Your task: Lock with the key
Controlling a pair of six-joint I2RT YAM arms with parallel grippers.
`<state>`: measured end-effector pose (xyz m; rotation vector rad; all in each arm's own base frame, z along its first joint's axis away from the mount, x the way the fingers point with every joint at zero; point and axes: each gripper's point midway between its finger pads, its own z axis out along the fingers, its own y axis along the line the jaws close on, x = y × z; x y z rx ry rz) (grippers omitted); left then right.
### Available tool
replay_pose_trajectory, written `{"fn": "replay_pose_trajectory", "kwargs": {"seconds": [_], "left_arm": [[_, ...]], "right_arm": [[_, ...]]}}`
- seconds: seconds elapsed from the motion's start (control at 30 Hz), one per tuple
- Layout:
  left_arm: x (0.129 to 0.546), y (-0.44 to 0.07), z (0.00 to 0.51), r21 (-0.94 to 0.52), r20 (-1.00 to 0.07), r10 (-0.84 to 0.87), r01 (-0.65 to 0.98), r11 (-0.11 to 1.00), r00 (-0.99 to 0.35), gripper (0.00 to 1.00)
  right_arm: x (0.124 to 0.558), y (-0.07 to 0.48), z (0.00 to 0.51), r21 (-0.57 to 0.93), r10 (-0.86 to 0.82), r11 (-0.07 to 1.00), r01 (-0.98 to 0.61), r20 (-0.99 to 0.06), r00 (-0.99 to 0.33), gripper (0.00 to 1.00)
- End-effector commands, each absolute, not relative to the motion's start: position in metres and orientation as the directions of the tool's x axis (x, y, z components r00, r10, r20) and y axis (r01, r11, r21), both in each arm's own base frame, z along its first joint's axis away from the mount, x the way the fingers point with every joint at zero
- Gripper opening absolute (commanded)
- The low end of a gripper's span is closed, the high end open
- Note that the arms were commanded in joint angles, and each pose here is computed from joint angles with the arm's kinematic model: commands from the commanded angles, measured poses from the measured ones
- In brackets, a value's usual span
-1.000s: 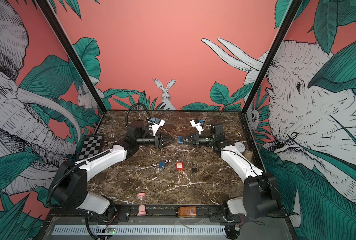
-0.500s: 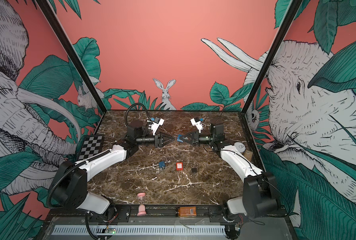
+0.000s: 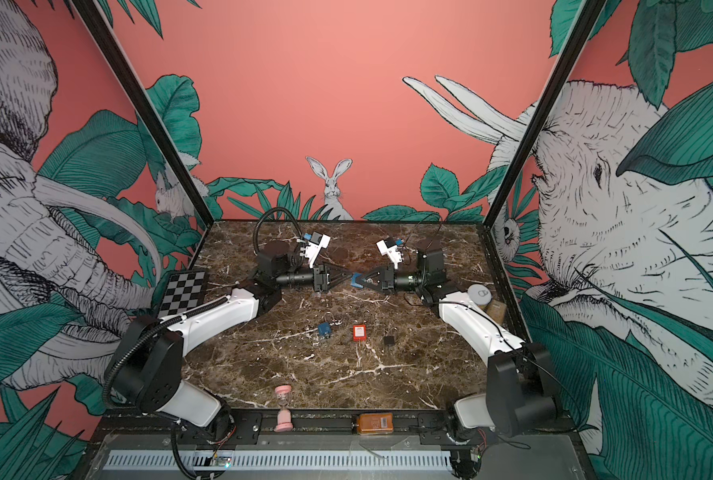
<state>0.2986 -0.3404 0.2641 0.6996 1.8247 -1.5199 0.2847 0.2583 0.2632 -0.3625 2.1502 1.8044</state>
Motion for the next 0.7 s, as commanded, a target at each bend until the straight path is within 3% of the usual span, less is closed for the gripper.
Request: {"fn": "replay_pose_trajectory", "kwargs": {"seconds": [0.0,0.27,0.67], "left_arm": [[0.291,-0.345,0.282,-0.624,-0.780,-0.031,0.772,0.117,-0.625,0.44],[0.283,-0.344,0.274,-0.638,-0.767,-0.013,0.762,0.112,-0.641,0.41],[0.278,-0.343,0.278,-0.644,-0.763,-0.016,0.759,0.097,-0.646,0.39]], "right_arm": [[0.289,0.260,0.271,0.879,0.024,0.173,-0.444,-0.455,-0.890,0.00],[0.300,0.255,0.283,0.843,0.076,0.221,-0.490,-0.516,-0.853,0.00],[0.298,0.253,0.284,0.832,0.066,0.243,-0.499,-0.528,-0.847,0.00]]}}
